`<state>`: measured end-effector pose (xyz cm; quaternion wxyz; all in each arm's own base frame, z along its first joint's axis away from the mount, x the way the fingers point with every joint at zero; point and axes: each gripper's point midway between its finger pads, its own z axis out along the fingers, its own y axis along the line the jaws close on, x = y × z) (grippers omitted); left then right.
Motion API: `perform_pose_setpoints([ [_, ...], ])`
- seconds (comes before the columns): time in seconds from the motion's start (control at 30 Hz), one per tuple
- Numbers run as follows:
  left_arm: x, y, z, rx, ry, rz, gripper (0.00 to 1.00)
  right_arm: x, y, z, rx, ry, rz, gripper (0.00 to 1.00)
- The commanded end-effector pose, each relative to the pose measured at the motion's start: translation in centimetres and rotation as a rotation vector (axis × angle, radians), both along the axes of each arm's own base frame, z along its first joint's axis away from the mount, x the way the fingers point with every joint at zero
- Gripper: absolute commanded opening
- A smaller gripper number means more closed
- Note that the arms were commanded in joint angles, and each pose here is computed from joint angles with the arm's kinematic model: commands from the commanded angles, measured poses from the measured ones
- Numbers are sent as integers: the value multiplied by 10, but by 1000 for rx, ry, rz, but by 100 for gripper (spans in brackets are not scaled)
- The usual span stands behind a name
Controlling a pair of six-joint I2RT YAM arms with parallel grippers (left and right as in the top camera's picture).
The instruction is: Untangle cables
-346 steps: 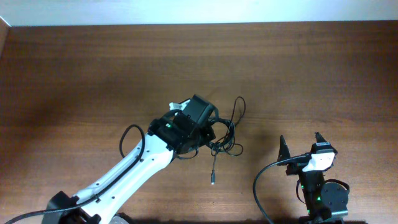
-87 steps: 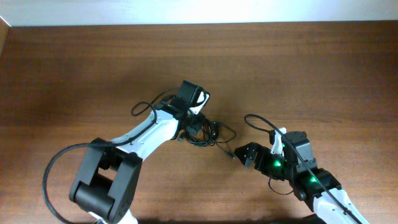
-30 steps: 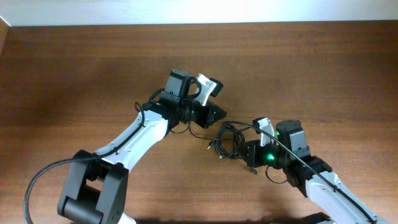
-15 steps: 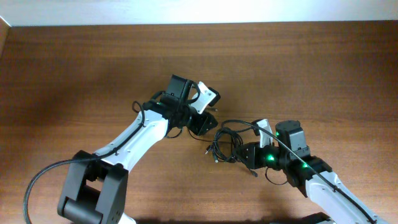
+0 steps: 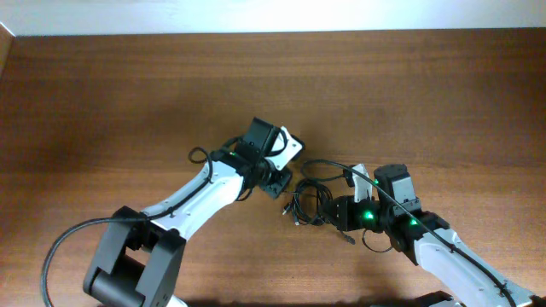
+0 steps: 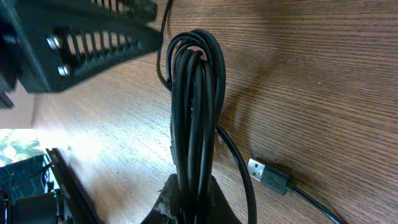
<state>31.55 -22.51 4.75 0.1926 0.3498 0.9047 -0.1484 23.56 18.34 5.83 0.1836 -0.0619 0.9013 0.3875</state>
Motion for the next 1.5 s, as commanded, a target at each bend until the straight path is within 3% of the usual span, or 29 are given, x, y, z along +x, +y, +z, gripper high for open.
perform_pose_setpoints([
  [0.0, -6, -8, 4, -3, -22, -39, 33, 1, -2, -4, -2, 56, -65, 4],
  [0.17, -22, -31, 5, -22, -20, -109, 34, 3, -10, -15, -32, 118, -140, 4],
  [0.27, -24, -33, 5, -17, -25, -117, 33, -4, -16, -56, -87, 287, -211, 4],
  [0.47, -19, -35, 1, -14, -40, -112, 35, -2, -10, -61, -55, 307, -202, 4],
  [0.63, -7, -36, -31, 18, -23, -65, 28, -2, -10, -61, -55, 307, -202, 4],
  [0.83, -20, -49, -35, 7, 5, -73, 26, -2, -10, -61, -55, 307, -202, 4],
  [0.9, -26, -52, -36, 17, 12, -88, 19, -2, -10, -61, -55, 307, -202, 4],
  [0.97, -27, -50, -37, 22, 18, -87, 0, -2, -10, -61, -55, 307, -202, 4],
  [1.13, -24, -48, -37, 34, 12, -57, 0, -2, -10, -61, -55, 307, -202, 4],
  [1.2, -32, -48, -39, 29, 51, -65, 11, -2, -10, -61, -55, 307, -202, 4],
  [1.3, -36, -51, -39, 20, 64, -79, 19, -2, -10, -61, -55, 307, -202, 4],
  [1.33, -37, -51, -40, 21, 66, -79, 16, -2, -10, -61, -55, 307, -202, 4],
  [1.4, -37, -48, -48, 41, 77, -74, 0, -2, -10, -61, -55, 307, -202, 4],
  [1.47, -35, -44, -51, 62, 71, -65, 0, -2, -10, -61, -55, 308, -202, 4],
])
